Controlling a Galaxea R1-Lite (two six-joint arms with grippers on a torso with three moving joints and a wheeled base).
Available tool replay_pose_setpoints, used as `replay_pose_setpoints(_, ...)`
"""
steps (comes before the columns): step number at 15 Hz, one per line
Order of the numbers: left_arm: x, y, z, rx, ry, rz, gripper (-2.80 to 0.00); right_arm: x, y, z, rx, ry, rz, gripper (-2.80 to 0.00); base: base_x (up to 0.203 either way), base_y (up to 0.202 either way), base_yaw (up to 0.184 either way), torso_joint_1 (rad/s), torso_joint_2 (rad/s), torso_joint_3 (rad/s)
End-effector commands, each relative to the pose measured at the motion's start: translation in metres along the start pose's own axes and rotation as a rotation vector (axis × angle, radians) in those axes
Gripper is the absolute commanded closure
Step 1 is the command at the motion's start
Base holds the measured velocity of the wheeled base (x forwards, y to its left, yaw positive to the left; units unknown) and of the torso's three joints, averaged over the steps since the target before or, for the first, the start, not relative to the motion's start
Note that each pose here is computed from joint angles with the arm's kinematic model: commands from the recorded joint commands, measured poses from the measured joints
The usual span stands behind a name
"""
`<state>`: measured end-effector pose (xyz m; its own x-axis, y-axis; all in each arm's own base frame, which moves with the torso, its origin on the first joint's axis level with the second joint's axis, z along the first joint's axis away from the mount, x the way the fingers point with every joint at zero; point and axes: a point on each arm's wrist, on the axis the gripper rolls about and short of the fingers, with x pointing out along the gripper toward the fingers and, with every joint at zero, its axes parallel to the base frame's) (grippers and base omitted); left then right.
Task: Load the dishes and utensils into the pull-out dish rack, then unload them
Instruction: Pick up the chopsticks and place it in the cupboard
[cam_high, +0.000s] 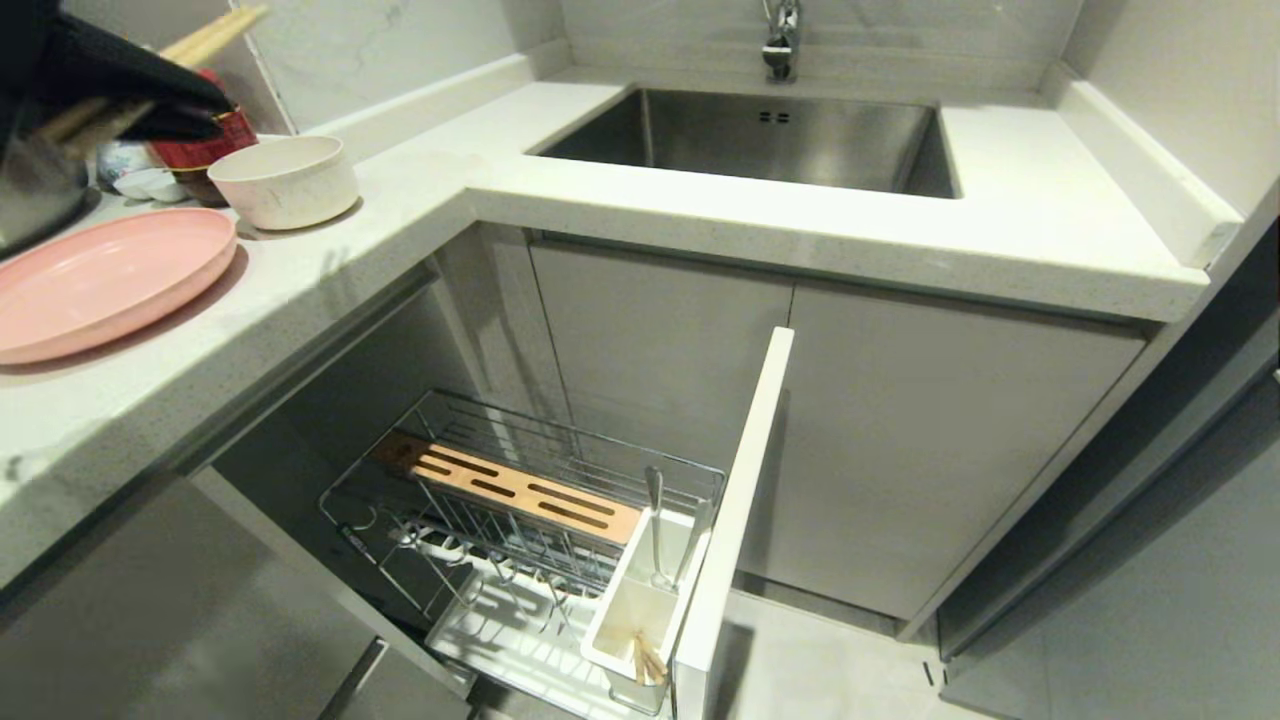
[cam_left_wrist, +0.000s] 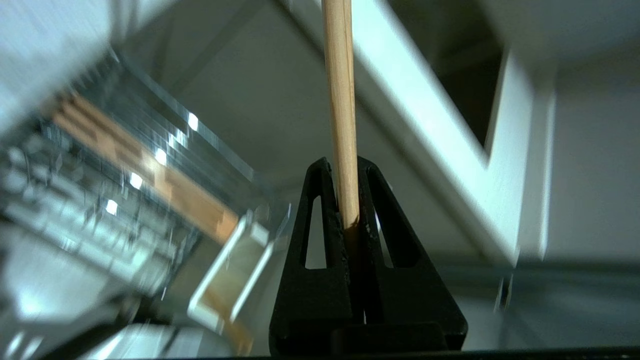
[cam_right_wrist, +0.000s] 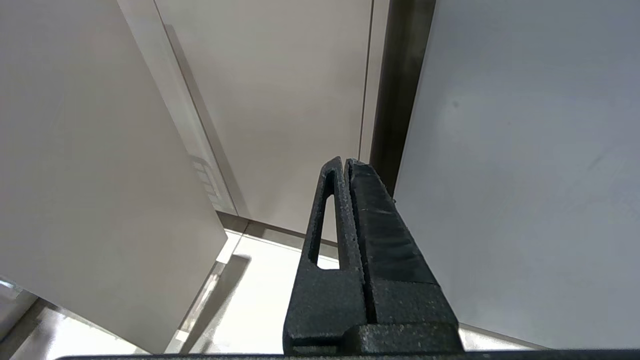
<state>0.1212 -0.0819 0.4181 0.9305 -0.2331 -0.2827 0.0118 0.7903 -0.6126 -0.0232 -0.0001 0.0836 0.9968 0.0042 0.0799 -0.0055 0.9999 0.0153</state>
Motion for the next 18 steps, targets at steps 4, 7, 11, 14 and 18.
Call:
replay_pose_setpoints(4, 0.043, -0.008, -0.059, 0.242, 0.528, 0.043, 0.0, 0.002, 0.0, -0.007, 0.0, 0.026, 0.0, 0.0, 0.0, 0.0, 0.0, 0.0, 0.0, 0.0)
replay_pose_setpoints(7, 0.068, 0.001, -0.088, 0.374, 0.686, 0.144, 0.0, 0.002, 0.0, -0.007, 0.0, 0.026, 0.0, 0.0, 0.0, 0.0, 0.0, 0.0, 0.0, 0.0)
replay_pose_setpoints(11, 0.075, 0.029, -0.117, 0.667, 0.833, 0.232, 0.0, 0.002, 0.0, -0.007, 0.0, 0.026, 0.0, 0.0, 0.0, 0.0, 0.0, 0.0, 0.0, 0.0)
replay_pose_setpoints(14, 0.077, 0.049, -0.135, 0.866, 0.914, 0.255, 0.0, 0.002, 0.0, -0.007, 0.0, 0.026, 0.0, 0.0, 0.0, 0.0, 0.0, 0.0, 0.0, 0.0)
replay_pose_setpoints(18, 0.084, 0.06, -0.161, 1.065, 1.028, 0.197, 0.0, 0.002, 0.0, -0.007, 0.0, 0.026, 0.0, 0.0, 0.0, 0.0, 0.0, 0.0, 0.0, 0.0)
